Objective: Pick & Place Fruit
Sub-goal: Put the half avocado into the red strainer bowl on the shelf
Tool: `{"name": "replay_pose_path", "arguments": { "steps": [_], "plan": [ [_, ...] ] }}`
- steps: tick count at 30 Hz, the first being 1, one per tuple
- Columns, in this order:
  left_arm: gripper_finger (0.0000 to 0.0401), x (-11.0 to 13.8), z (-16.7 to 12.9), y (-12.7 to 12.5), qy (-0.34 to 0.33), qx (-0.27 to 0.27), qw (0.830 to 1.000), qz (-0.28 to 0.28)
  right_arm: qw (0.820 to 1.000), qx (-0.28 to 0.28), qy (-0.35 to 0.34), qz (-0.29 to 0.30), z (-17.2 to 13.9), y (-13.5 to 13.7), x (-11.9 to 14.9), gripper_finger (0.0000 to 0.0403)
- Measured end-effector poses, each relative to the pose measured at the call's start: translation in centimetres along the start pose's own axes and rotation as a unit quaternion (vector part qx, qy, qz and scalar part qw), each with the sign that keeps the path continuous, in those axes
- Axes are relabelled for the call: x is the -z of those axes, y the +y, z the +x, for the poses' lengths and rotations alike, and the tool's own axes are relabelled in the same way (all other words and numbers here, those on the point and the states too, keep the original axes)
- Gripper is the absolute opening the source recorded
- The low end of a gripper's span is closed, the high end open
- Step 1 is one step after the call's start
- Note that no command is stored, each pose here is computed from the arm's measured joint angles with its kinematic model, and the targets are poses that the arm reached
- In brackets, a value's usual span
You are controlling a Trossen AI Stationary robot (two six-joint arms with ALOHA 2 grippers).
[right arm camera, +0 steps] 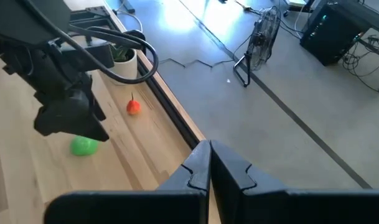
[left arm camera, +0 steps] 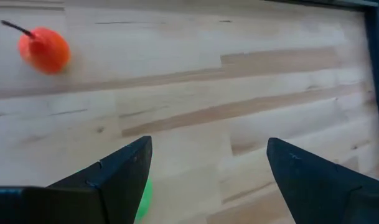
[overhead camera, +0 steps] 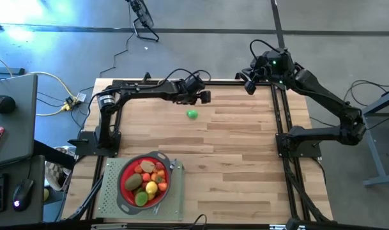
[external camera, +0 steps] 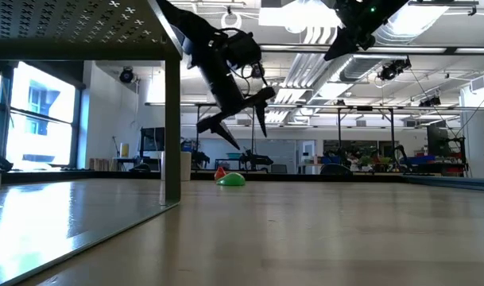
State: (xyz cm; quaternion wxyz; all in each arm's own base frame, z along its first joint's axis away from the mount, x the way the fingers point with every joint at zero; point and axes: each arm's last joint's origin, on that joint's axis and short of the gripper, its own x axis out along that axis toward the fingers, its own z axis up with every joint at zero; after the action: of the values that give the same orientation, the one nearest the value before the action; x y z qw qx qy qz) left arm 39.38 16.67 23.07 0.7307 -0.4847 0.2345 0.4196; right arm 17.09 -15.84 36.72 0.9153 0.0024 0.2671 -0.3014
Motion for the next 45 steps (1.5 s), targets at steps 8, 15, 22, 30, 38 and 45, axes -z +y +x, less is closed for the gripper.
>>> {"name": "replay_pose_path", "arguments": {
  "steps": [8,15,22,30,38,45],
  "plan": [
    [0.0255,0.1,0.7,0.3,-0.007,-0.016,1.000,0.010,1.000,0.000,0.000,0.000,0.0,0.0,0.0,0.0003],
    [0.0224,-0.3,0.8,-0.3,-0.033,0.015,0.999,0.030,1.000,0.000,0.000,0.000,0.0,0.0,0.0,0.0003],
    [0.0223,-0.5,0.8,-0.7,-0.047,0.030,0.997,0.055,1.000,0.002,0.000,0.000,0.0,0.0,0.0,0.0003],
    [0.0223,0.2,0.8,-0.1,-0.019,-0.005,1.000,-0.001,1.000,0.000,0.000,0.000,0.0,0.0,0.0,0.0003],
    [0.0223,2.2,0.4,-0.6,-0.018,-0.024,0.999,-0.041,1.000,-0.021,-0.002,-0.009,0.0,0.1,0.0,0.0003],
    [0.0223,3.6,0.1,-0.5,0.003,-0.054,0.998,-0.045,1.000,-0.022,-0.002,-0.008,0.0,0.1,0.0,0.0003]
  ]
}}
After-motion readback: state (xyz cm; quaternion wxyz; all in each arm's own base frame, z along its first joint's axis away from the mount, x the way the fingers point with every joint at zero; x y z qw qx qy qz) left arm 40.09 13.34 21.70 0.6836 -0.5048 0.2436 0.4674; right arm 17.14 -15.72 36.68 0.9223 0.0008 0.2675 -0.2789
